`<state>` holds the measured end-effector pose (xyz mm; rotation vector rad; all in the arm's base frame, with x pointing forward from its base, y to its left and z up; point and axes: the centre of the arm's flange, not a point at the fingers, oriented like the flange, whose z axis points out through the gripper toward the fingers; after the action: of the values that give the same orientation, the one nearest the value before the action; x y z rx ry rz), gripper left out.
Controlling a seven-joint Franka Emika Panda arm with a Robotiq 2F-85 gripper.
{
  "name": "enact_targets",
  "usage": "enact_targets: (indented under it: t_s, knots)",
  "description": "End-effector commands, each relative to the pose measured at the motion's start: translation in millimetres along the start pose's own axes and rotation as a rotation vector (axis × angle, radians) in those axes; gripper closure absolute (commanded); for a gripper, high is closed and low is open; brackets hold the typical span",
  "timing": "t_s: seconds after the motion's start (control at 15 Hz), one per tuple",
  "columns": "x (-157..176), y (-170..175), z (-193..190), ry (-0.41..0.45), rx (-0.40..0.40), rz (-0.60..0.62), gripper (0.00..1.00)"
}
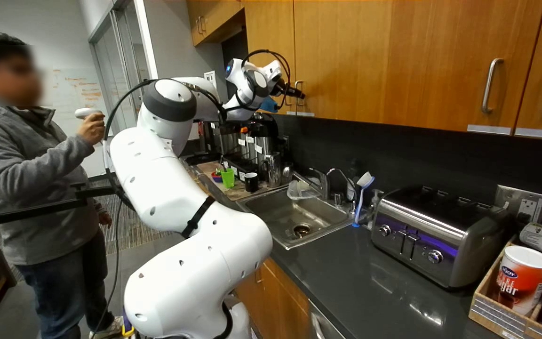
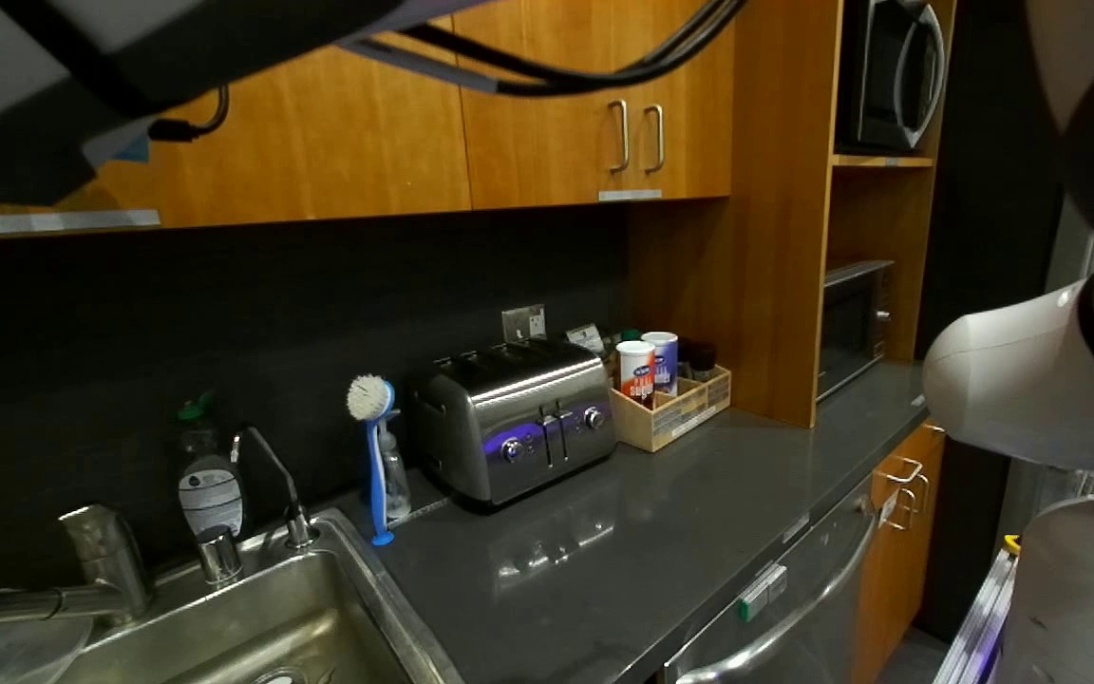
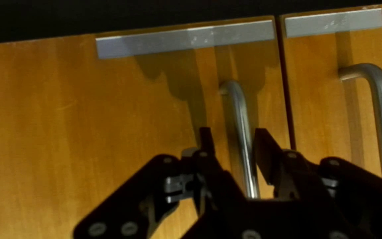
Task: Open the right door of the cabinet above the sink.
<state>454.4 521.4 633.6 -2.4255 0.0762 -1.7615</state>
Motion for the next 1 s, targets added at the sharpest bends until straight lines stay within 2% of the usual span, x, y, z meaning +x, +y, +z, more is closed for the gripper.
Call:
enact_targets:
  t_s: [0.0,0.07,0.13,0.33,0.93]
  knots:
    - [1,1,3,-0.006,0.005,0.007,0.92]
    - [0,0,2,-0.007,0.008,0.005,0.99]
    - [0,-1,1,-0.007,0.01,0.004,1.0]
    - [5,2,-9,0.0,0.018,-0.012,0.96]
    - [6,24,-36,-0.003,0.004,0.011,0.96]
